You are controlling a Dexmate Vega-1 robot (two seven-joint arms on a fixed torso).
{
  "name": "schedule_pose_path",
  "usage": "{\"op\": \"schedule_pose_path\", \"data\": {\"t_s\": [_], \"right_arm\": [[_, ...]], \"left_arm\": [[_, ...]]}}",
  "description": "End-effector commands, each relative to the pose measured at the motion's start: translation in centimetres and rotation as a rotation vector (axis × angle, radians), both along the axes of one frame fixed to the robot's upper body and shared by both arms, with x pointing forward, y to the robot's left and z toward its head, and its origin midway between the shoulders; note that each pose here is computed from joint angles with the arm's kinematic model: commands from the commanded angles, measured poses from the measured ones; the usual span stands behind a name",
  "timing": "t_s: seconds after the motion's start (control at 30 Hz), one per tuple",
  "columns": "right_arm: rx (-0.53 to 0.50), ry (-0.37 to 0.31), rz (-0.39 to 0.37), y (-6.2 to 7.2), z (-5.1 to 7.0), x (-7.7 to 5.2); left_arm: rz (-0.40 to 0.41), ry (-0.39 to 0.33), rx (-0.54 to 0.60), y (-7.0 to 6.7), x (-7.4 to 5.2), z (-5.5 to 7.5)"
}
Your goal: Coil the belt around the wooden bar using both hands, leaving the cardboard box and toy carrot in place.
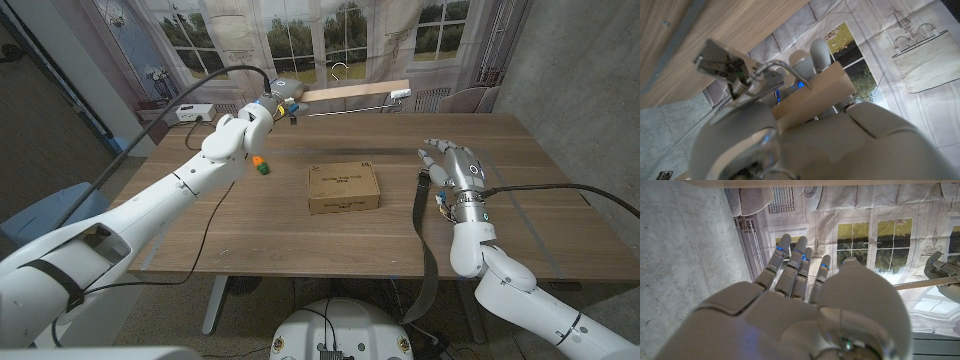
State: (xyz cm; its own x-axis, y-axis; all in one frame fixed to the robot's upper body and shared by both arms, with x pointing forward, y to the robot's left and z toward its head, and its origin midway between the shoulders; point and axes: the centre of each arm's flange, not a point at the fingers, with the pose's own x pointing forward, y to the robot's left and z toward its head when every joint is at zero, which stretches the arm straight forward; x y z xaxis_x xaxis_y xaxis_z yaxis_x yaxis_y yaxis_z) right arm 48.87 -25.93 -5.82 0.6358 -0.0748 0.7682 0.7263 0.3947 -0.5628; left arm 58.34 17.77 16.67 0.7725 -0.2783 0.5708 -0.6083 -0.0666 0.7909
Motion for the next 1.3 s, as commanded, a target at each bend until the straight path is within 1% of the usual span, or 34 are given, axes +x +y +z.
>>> {"op": "schedule_pose_path", "data": {"t_s": [0.03,0.07,0.13,0.23,0.37,0.43,0.5,0.57,0.63,0.77,0.83,0.97,1.1,1.23,1.3], "right_arm": [[0.050,0.116,0.062,1.2,0.3,-1.7],[0.047,0.125,0.061,1.3,0.3,-1.9],[0.056,0.144,0.051,1.7,0.1,-2.3],[0.064,0.177,0.019,2.3,-0.2,-2.9],[0.056,0.252,-0.004,3.2,-0.4,-3.7],[0.053,0.301,-0.024,3.7,-0.5,-4.2],[0.046,0.350,-0.056,4.3,-0.7,-4.5],[0.031,0.401,-0.088,4.9,-0.9,-4.7],[0.034,0.444,-0.112,5.3,-1.1,-4.6],[0.046,0.541,-0.162,5.9,-1.2,-4.0],[0.046,0.559,-0.171,6.2,-1.1,-3.5],[0.069,0.553,-0.249,6.5,-1.3,-2.4],[0.101,0.562,-0.315,6.4,-1.4,-1.1],[0.125,0.568,-0.370,6.4,-1.3,0.0],[0.131,0.568,-0.412,6.4,-1.4,0.6]], "left_arm": [[0.253,0.036,0.124,1.7,-2.0,0.9],[0.271,0.041,0.127,2.1,-2.0,0.9],[0.316,0.023,0.152,2.6,-2.3,0.7],[0.370,0.022,0.178,3.3,-2.5,0.5],[0.468,-0.048,0.280,3.5,-3.0,0.5],[0.482,-0.064,0.297,3.7,-3.4,0.8],[0.474,-0.072,0.296,3.8,-3.8,1.3],[0.477,-0.094,0.308,3.8,-4.2,1.5],[0.468,-0.102,0.305,3.9,-4.6,1.8],[0.460,-0.108,0.301,4.2,-4.8,2.1],[0.447,-0.111,0.298,4.3,-4.9,2.2],[0.424,-0.126,0.298,4.3,-5.0,2.1],[0.394,-0.138,0.291,4.5,-5.2,2.1],[0.381,-0.145,0.284,4.7,-5.2,2.0],[0.373,-0.147,0.281,4.8,-5.3,1.9]]}}
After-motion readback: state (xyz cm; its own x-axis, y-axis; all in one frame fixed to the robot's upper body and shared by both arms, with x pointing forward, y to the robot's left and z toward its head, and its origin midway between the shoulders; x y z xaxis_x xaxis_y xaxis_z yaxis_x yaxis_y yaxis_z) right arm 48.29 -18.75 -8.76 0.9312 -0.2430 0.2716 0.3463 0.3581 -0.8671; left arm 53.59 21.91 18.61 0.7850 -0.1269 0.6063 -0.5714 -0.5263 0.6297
